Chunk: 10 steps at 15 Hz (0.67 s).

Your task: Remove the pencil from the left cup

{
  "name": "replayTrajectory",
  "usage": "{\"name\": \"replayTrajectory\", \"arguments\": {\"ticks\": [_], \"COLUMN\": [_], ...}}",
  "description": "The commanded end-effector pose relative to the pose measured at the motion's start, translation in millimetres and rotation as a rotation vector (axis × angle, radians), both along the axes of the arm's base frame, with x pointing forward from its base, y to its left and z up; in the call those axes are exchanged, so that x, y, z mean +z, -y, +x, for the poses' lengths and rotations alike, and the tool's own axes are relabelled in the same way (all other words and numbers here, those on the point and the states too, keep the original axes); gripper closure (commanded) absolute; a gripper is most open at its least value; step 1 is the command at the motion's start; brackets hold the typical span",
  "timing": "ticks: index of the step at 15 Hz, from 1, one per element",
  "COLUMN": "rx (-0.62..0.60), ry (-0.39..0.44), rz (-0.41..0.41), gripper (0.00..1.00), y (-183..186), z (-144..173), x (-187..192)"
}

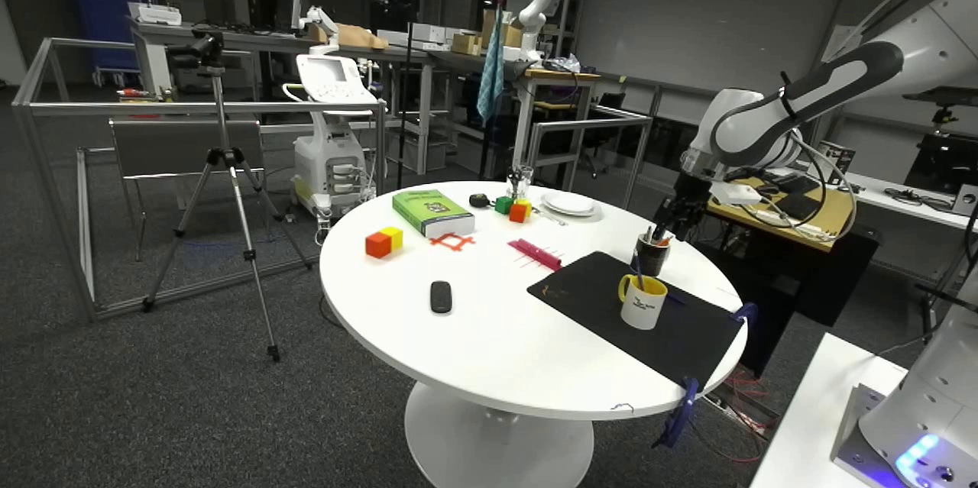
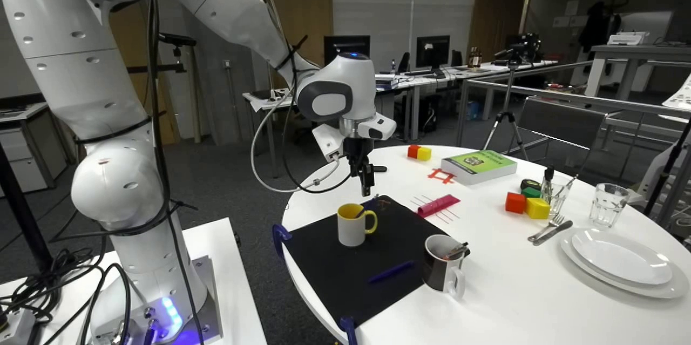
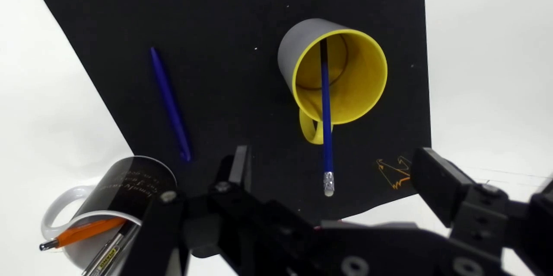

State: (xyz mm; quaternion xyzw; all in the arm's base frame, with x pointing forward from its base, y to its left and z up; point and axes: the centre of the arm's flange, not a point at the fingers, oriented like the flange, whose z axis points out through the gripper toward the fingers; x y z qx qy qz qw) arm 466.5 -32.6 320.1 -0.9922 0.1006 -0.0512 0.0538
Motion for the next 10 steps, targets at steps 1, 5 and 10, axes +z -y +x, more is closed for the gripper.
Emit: {"name": "replayTrajectory", "arguments": {"ticks": [1,5,10], "rx": [-0.024,-0.043,-0.034], "ry": [-0.005,-0.014,-0.042], "rz": [0.011,0.015,0.003], "gripper": [0.0,0.0,0.0], "y": [9,15,8], "z": [0,9,26], "x": [0,-7,-22]}}
